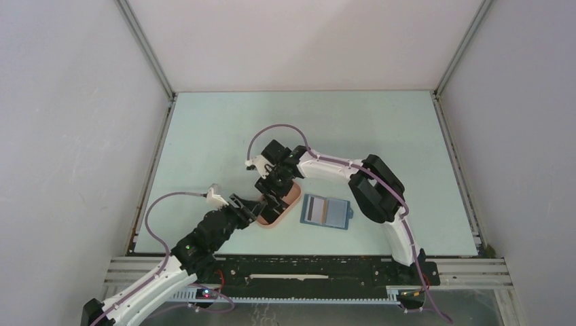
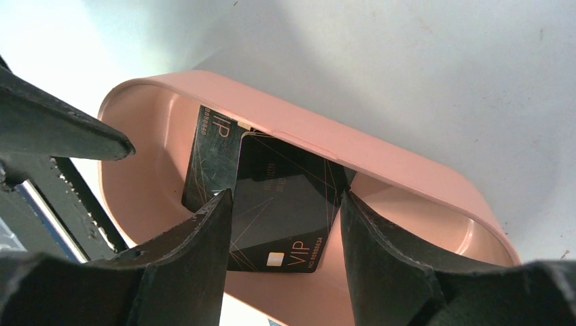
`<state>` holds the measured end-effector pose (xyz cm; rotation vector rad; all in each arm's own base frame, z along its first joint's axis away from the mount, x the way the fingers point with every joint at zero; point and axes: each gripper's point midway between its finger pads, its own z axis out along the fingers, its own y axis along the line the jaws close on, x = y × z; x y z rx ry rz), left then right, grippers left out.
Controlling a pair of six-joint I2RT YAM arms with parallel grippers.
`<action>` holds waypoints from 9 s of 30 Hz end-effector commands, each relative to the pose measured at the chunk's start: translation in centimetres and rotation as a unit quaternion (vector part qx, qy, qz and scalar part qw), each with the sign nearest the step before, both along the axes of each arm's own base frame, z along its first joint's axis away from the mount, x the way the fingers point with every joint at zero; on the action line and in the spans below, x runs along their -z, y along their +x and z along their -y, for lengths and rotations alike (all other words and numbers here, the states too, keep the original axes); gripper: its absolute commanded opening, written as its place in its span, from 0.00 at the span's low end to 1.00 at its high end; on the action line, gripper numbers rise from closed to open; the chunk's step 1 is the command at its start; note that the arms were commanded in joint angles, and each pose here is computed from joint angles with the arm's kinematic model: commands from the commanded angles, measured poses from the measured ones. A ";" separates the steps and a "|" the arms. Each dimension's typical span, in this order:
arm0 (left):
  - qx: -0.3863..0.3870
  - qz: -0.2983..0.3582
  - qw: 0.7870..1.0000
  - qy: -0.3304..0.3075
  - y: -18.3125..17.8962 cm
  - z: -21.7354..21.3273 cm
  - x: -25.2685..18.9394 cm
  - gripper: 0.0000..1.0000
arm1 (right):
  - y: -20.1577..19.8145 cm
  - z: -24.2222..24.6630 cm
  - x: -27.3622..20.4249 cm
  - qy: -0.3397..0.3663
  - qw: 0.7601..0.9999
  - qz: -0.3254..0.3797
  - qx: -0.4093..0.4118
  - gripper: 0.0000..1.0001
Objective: Put the credit cards into the card holder
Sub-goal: Pick up the credit card from the storage box.
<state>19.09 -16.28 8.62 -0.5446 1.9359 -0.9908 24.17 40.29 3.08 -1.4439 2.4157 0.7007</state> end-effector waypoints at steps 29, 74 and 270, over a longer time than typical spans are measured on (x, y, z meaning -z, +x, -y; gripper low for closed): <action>-0.107 -0.108 0.984 -0.097 1.9 0.1 1.7 0.61 | -0.6 1.6 -1.2 0.062 0.991 -0.121 0.010 0.39; -0.172 -0.255 0.947 -0.086 4.7 2.3 6.4 0.36 | -2.1 0.6 -3.5 0.083 0.990 -0.111 -0.031 0.42; -0.014 -0.089 0.996 -0.006 2.3 1.0 4.7 0.01 | 0.2 9.4 -18.2 0.229 0.968 0.016 -0.098 0.67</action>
